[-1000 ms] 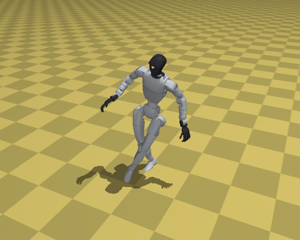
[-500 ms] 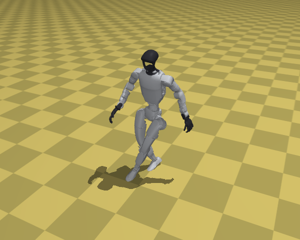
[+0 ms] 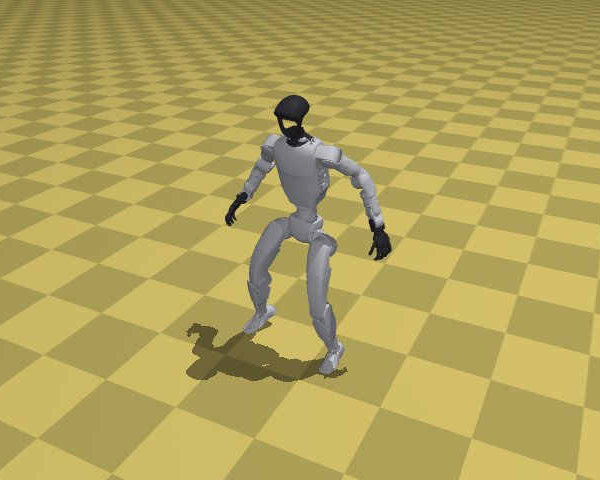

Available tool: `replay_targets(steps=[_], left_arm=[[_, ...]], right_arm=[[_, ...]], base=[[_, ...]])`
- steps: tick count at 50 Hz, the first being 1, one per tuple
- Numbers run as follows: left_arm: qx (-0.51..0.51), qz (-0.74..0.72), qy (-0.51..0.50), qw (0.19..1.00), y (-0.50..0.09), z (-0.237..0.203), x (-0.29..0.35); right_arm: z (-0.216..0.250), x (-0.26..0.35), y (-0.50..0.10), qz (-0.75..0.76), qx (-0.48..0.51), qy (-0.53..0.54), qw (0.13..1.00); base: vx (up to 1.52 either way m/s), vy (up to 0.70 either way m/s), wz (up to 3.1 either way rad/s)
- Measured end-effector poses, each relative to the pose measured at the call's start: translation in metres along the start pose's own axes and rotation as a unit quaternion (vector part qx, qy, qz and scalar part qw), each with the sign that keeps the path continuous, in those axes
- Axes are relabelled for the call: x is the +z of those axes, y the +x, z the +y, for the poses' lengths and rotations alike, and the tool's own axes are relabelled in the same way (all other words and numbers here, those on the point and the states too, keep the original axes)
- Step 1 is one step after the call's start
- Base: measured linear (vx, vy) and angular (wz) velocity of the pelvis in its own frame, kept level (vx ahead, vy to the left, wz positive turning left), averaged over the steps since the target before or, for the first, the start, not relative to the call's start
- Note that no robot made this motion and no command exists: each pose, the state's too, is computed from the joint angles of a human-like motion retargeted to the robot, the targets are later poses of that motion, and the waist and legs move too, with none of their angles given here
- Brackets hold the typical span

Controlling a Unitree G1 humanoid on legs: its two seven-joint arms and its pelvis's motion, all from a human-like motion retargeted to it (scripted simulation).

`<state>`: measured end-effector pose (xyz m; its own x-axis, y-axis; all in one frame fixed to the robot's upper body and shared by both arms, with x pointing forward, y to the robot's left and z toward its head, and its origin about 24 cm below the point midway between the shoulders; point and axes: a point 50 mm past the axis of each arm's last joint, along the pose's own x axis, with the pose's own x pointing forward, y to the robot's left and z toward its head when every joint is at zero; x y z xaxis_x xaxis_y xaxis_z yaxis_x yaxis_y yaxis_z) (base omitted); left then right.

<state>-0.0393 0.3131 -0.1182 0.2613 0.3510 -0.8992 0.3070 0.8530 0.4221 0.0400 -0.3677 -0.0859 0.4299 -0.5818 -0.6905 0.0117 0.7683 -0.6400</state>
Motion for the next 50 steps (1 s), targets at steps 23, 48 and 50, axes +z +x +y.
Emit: replay_targets(steps=[23,48,50], left_arm=[[0.283,-0.618,0.265,0.684,-0.150,0.079,0.459],[0.111,-0.016,0.166,0.980,-0.009,0.066,0.019],[0.082,0.034,0.147,0.985,-0.014,0.060,-0.008]], right_arm=[[0.039,-0.059,-0.017,0.172,0.010,0.234,0.957],[-0.050,0.240,-0.005,-0.323,-0.133,0.229,0.909],[-0.043,0.253,-0.006,-0.330,-0.122,0.207,0.913]], base=[[0.13,0.94,1.61],[0.45,0.95,-1.20],[-0.20,1.18,-2.10]])
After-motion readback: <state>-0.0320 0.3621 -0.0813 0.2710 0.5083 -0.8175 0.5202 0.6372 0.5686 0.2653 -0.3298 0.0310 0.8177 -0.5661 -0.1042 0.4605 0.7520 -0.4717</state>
